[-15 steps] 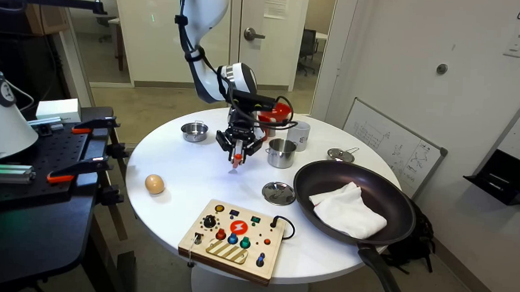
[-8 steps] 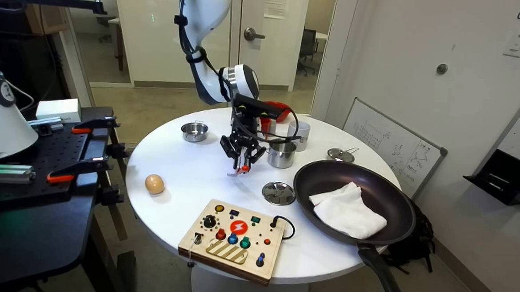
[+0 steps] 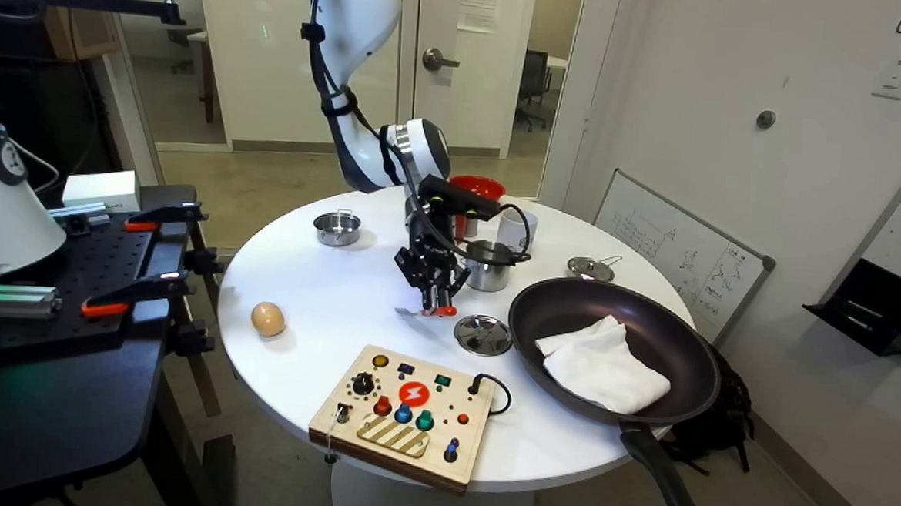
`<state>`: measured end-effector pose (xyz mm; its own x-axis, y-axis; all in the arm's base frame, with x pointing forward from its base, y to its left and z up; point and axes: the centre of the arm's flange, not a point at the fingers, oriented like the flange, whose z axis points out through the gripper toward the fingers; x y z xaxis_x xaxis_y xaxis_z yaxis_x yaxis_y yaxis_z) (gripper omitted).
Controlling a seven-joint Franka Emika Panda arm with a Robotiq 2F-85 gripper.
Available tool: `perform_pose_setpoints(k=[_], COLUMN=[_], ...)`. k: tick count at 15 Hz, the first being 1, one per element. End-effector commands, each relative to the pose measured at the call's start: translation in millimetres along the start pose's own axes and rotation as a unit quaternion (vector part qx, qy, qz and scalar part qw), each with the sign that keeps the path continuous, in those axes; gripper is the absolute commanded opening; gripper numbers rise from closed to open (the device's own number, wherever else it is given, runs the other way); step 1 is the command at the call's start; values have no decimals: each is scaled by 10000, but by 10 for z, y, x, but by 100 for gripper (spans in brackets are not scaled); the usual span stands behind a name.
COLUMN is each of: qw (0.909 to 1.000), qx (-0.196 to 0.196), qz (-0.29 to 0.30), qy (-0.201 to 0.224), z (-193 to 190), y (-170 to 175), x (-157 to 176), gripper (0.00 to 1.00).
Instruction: Move the fork to the right
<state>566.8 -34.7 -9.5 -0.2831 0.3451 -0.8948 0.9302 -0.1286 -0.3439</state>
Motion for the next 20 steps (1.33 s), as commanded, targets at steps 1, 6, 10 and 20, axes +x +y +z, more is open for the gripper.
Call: perform_pose_setpoints(k=[1,6,10,20], qw=[9993,9972,9961,9955], qx=[-239,-452,-481,-490], qz=[-289,-555,-683,-745], qy=[-7,-193,-272,-318], z=[57,108,144,146], y=[-50,-35,-35,-34], x=[-102,-88,-76,-41], gripper=[7,7,7,7])
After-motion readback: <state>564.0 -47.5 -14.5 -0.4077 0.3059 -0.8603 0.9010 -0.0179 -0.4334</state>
